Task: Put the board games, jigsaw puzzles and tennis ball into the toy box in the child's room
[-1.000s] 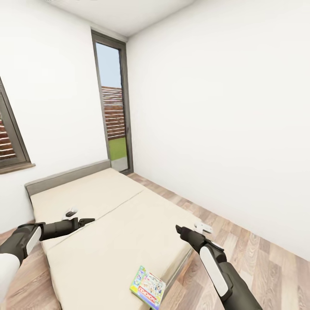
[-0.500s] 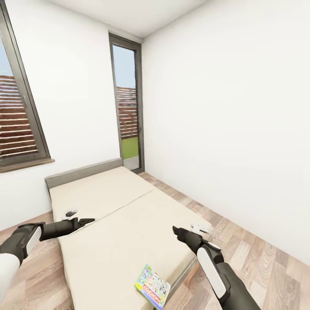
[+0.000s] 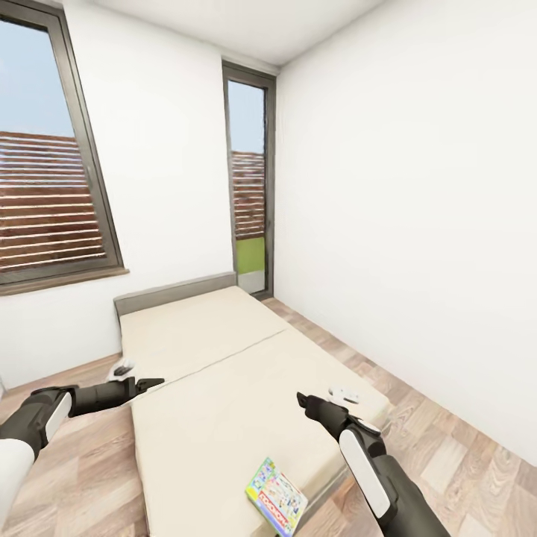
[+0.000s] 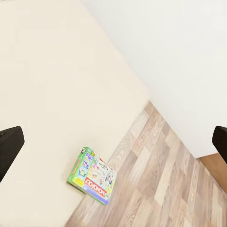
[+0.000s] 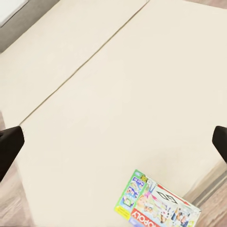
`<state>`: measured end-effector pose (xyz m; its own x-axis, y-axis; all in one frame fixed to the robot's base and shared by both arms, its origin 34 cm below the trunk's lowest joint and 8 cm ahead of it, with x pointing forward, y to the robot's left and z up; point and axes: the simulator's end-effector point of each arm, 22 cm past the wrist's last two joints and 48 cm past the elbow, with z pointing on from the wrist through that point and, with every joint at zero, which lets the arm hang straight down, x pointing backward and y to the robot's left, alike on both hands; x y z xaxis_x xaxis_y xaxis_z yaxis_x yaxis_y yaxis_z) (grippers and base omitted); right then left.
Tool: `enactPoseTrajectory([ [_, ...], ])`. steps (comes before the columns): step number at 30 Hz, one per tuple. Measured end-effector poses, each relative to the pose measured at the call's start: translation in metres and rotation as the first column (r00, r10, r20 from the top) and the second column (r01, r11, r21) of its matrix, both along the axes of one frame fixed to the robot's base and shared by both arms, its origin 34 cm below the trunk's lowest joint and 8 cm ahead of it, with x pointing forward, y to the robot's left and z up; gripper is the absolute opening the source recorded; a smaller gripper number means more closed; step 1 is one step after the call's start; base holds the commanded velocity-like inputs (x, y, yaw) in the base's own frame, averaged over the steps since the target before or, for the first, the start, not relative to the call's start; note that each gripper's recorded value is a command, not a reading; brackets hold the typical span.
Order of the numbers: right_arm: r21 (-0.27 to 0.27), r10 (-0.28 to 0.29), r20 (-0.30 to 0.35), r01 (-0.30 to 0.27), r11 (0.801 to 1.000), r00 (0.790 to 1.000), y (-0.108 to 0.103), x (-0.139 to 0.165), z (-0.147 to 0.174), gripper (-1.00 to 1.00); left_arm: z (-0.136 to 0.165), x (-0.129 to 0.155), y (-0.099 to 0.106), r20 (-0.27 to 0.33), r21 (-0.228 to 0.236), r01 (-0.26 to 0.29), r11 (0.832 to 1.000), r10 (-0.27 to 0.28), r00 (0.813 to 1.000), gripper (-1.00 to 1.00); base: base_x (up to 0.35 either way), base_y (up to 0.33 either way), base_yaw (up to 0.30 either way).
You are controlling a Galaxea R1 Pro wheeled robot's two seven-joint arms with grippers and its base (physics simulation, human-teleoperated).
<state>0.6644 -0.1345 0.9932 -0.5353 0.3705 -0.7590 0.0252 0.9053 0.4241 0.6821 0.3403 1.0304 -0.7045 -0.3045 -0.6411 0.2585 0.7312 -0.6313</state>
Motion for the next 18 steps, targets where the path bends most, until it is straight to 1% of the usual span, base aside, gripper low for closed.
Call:
enactPoseTrajectory([
  [4,0.0,0.0,0.0,0.0,1.0,1.0,-0.0001,0.0,0.0,1.0,0.0,0.0,0.0,0.0,0.0,0.0,1.0,0.0,1.0,1.0,0.0,-0.121,0.259],
  [13,0.0,0.001,0.0,-0.001,1.0,1.0,0.0001,-0.0001,-0.0001,1.0,0.0001,0.0,0.0,0.0,0.0,0.0,1.0,0.0,1.0,1.0,0.0,-0.049,0.259],
  [18,0.0,0.0,0.0,0.0,1.0,1.0,0.0001,0.0,0.0,1.0,-0.0001,-0.0001,0.0,0.0,0.0,0.0,1.0,0.0,1.0,1.0,0.0,-0.164,0.259],
])
